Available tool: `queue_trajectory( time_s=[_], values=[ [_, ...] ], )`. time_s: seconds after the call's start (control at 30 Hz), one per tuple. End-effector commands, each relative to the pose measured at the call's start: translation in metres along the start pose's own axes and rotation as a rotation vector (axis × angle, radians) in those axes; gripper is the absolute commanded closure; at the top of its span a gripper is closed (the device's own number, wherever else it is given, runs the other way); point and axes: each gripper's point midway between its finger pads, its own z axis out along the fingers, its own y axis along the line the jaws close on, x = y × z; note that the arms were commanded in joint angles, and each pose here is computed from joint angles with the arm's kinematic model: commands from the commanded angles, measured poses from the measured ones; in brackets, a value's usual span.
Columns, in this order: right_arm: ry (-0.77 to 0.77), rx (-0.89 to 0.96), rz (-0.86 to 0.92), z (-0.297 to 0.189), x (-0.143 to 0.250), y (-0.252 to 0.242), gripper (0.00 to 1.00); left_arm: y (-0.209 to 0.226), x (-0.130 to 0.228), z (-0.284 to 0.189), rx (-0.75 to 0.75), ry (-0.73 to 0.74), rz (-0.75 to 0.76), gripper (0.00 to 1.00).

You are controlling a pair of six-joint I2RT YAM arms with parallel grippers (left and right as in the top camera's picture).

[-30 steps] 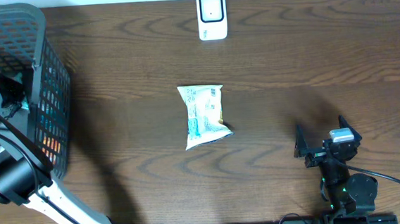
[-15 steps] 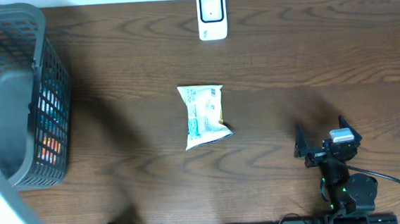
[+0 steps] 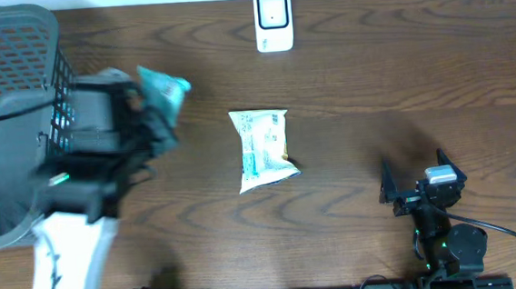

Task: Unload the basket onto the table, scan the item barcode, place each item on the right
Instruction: 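Place the green packet beside the white packet with the left gripper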

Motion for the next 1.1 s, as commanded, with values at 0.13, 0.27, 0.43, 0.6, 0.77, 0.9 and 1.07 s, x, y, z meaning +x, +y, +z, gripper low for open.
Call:
queue_trajectory(
  time_s=[0.13,0.27,0.43,0.6,0.77,0.9,1.07],
  values=[
    [0.001,0.013,-0.001,0.0,0.0,-0.003,0.01,0.011,0.061,0.112,-0.146,0.04,-0.076,0.93],
    [0.001,0.013,-0.001,0.0,0.0,-0.003,0.01,0.005,0.093,0.163,-0.138,0.118,-0.141,0.93],
    [0.001,0.013,-0.001,0.0,0.0,-0.003,0.01,-0.009,0.119,0.203,-0.113,0.197,-0.206,0.93],
    [0.001,0.013,-0.001,0.0,0.0,-0.003,0.01,-0.024,0.129,0.214,-0.067,0.229,-0.268,0.93],
    [0.001,0.013,-0.001,0.0,0.0,-0.003,0.01,-0.033,0.109,0.19,-0.031,0.198,-0.264,0.06],
    [0.001,0.013,-0.001,0.0,0.0,-0.003,0.01,-0.05,0.067,0.134,0.048,0.122,-0.202,0.02],
    [0.001,0.013,-0.001,0.0,0.0,-0.003,0.01,-0.044,-0.04,0.031,0.086,-0.209,-0.066,0.02]
  ],
)
